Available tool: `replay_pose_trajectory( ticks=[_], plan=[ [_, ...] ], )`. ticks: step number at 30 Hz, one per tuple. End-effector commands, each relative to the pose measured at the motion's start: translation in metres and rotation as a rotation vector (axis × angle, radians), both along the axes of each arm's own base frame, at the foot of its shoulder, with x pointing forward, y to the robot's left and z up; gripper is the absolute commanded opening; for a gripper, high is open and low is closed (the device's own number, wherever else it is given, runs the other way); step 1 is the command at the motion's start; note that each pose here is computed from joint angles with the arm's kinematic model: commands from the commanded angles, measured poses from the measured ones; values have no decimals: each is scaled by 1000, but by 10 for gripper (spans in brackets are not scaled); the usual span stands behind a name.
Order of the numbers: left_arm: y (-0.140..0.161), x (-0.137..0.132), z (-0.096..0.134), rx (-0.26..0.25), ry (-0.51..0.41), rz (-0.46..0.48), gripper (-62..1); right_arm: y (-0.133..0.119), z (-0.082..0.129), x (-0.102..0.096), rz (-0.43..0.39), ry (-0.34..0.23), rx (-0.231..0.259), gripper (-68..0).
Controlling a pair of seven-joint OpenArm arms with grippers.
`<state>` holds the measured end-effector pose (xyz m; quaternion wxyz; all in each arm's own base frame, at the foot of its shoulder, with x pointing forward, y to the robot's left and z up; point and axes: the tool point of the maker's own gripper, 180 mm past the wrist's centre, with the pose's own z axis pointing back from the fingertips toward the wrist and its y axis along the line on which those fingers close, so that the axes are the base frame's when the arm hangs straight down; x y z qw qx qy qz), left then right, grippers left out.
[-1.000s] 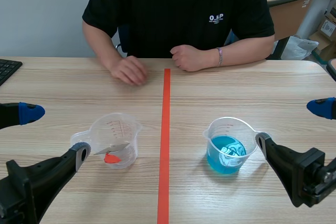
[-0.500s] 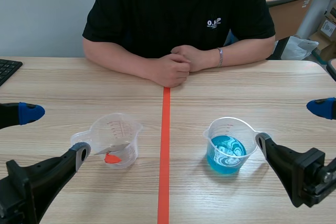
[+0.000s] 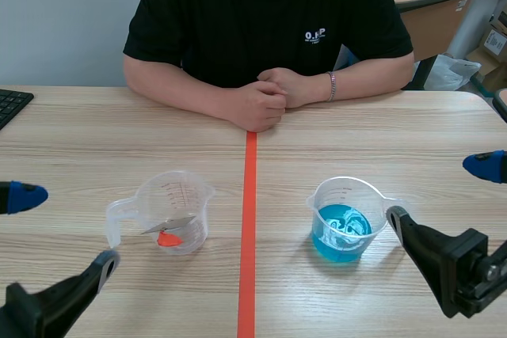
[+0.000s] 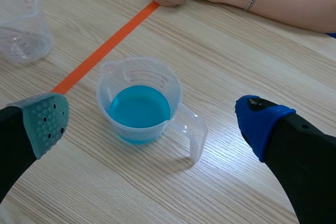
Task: Do the redox reaction experiment.
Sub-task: 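Lift the metal plate out of the left beaker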
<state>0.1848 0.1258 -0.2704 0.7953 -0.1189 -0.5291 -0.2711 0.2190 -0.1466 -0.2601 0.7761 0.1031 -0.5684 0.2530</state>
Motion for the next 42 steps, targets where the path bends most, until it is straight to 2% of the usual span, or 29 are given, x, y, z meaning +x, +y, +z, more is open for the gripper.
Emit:
replay_pose_trajectory(
  ticks=[1,6,13,17,20,30,36,42],
  plan=[
    [15,-1,0,34,-1,37,14,3,11,5,16,-43,3,4],
    [55,-20,-25,123,78,124,14,5,13,5,27,-57,-5,4],
    [93,-63,-67,189,236,202,14,12,20,9,99,-116,-60,4],
    [111,-85,-84,180,303,259,14,24,23,10,174,-143,-82,4],
    [119,-101,-98,177,357,287,14,40,26,10,260,-171,-97,4],
    [108,-143,-128,157,467,359,14,92,24,-1,501,-223,-123,4],
    [103,-153,-134,142,488,398,14,123,26,-6,619,-273,-142,4],
    [101,-153,-134,133,487,409,14,152,25,-14,722,-306,-135,4]
  ],
)
